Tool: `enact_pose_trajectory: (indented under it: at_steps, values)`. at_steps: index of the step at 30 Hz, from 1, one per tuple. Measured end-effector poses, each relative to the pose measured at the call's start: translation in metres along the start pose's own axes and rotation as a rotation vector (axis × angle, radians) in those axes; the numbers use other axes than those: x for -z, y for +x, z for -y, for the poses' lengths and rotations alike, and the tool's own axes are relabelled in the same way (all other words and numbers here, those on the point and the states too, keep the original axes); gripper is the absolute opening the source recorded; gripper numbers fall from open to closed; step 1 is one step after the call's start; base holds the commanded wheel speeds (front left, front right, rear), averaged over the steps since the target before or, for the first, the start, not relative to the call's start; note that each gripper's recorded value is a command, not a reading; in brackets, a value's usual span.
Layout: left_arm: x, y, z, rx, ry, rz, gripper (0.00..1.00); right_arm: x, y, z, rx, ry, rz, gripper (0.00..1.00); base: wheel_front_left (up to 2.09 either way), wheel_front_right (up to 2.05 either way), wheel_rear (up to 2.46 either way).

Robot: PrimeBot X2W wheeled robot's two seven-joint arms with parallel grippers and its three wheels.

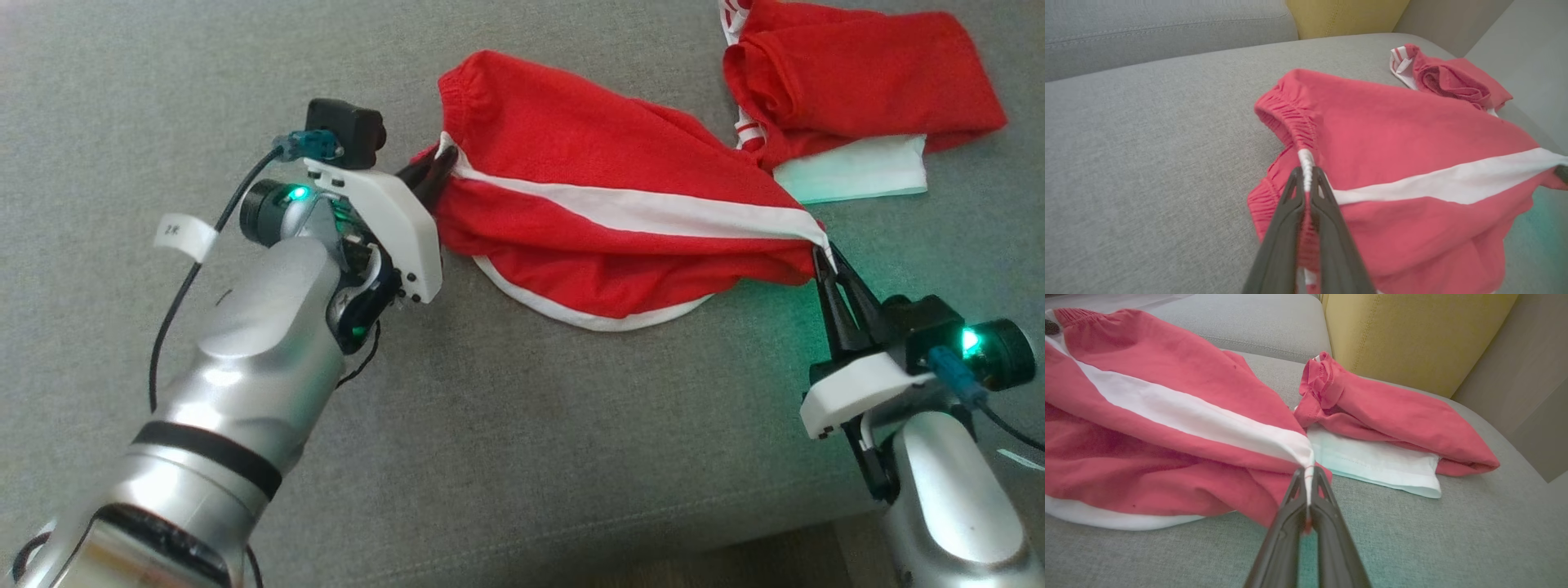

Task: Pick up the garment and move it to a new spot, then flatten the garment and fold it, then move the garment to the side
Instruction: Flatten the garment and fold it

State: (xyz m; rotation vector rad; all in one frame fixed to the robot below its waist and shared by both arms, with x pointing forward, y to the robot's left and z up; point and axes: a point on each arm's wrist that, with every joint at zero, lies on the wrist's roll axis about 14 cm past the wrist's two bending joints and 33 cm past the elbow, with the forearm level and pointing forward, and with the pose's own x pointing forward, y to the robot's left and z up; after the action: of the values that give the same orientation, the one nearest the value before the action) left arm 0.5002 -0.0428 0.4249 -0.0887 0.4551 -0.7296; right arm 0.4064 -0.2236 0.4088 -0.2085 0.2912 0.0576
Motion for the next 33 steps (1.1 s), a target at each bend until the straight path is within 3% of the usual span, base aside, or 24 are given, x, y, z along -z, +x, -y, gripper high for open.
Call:
enact_pose_trajectory:
  at_steps: [6, 10, 19, 24, 28, 33]
  values:
    - [-0.023, -0.008, -0.001, -0.008, 0.009, 0.087, 0.0, -0.012, 0.001, -0.002, -0.008, -0.002, 0.039, 0.0, 0.0, 0.0, 0.0]
    - [-0.046, -0.019, 0.0, -0.014, 0.034, 0.171, 0.0, -0.044, 0.005, 0.001, -0.012, -0.014, 0.129, 0.0, 0.0, 0.0, 0.0]
    - [-0.14, -0.069, 0.006, -0.027, 0.125, 0.479, 0.0, -0.218, 0.002, 0.022, -0.028, -0.081, 0.585, 0.0, 0.0, 0.0, 0.0]
    - [-0.194, -0.111, 0.019, -0.034, 0.173, 0.657, 0.0, -0.288, -0.02, 0.023, -0.045, -0.077, 0.756, 0.0, 0.0, 0.0, 0.0]
    - [-0.221, -0.145, 0.028, -0.042, 0.196, 0.761, 0.0, -0.301, -0.029, 0.018, -0.071, -0.045, 0.756, 0.0, 0.0, 0.0, 0.0]
    - [-0.201, -0.166, 0.03, -0.065, 0.197, 0.748, 0.0, -0.285, -0.033, -0.005, -0.137, -0.031, 0.697, 0.0, 0.0, 0.0, 0.0]
